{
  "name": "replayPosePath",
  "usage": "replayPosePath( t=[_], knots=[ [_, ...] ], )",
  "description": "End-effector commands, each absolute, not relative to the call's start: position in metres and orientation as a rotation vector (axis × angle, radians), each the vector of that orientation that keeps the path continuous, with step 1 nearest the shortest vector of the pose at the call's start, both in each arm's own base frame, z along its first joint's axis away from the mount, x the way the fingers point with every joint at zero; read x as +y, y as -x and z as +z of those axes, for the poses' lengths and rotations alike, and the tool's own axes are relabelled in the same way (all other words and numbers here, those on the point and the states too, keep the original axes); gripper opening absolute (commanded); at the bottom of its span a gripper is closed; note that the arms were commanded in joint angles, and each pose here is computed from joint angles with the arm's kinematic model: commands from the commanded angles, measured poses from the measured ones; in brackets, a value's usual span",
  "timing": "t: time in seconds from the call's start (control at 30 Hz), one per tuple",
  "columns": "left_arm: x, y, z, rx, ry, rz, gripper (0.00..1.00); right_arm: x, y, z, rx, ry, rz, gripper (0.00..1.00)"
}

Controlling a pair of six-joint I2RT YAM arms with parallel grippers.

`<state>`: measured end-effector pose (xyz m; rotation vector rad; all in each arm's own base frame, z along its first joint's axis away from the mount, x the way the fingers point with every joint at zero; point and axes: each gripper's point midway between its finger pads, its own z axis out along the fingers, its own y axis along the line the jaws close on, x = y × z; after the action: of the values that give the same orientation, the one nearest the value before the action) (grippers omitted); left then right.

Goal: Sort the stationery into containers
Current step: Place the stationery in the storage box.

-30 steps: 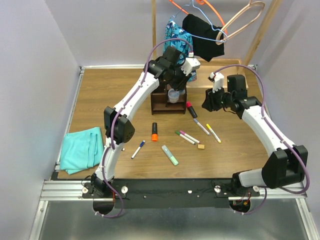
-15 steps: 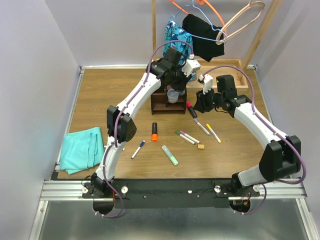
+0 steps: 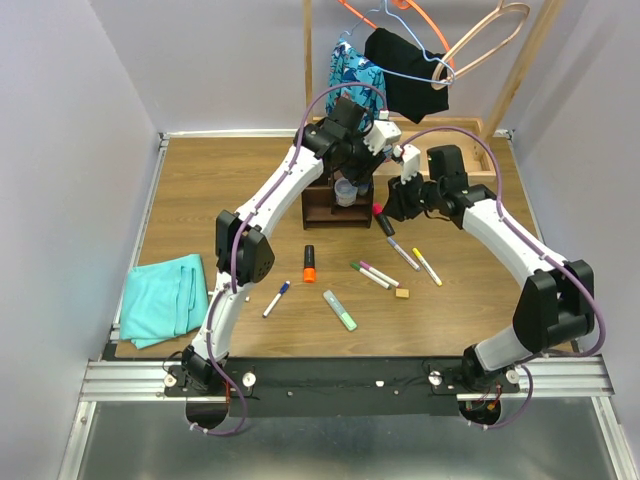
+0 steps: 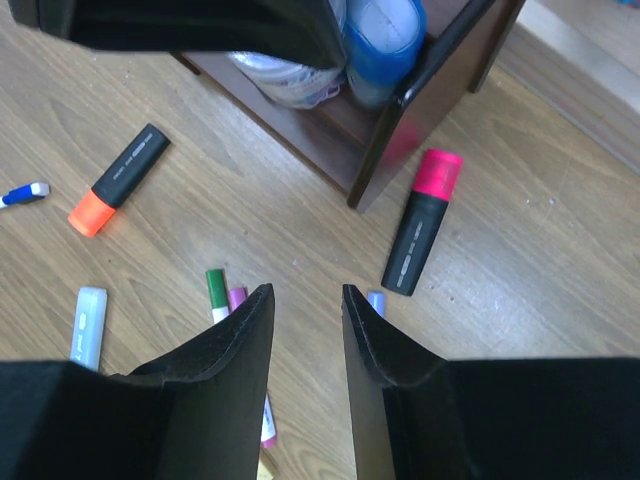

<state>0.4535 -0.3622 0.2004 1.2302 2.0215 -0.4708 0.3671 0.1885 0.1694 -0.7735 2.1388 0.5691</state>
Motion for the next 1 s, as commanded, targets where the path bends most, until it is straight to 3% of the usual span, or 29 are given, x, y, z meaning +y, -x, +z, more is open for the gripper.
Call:
replayPosePath(
  t=[0.0, 0.17, 0.3, 0.5, 0.67, 0.8, 0.83, 0.97],
  knots=[
    [-0.361, -0.469, 0.204, 2.005, -1.189, -0.421, 0.61, 0.201, -0.378, 0.185, 2.081, 0.784, 0.594, 0.41],
    [-0.364, -0.475, 0.200, 1.999, -1.180, -0.415, 0.63, 0.200, -0.376, 0.183, 2.087, 0.783, 0.591, 0.41],
    [-0.363, -0.482, 0.207, 1.988, -1.141, -0.392, 0.70, 0.199, -0.374, 0.182, 2.089, 0.783, 0.592, 0.41],
    [-0.349, -0.489, 0.279, 1.858, -1.032, -0.337, 0.78, 0.196, -0.368, 0.183, 2.090, 0.803, 0.578, 0.42],
    [-0.298, -0.471, 0.336, 1.846, -0.888, -0.279, 0.85, 0.188, -0.357, 0.179, 2.109, 0.841, 0.540, 0.47],
    [-0.253, -0.441, 0.320, 1.985, -0.774, -0.216, 0.86, 0.179, -0.340, 0.174, 2.136, 0.850, 0.526, 0.52],
    [-0.244, -0.428, 0.283, 2.077, -0.792, -0.202, 0.86, 0.176, -0.334, 0.167, 2.164, 0.850, 0.525, 0.54],
    [-0.212, -0.372, 0.252, 2.194, -0.734, -0.218, 0.88, 0.164, -0.324, 0.154, 2.239, 0.782, 0.475, 0.59]
  ],
)
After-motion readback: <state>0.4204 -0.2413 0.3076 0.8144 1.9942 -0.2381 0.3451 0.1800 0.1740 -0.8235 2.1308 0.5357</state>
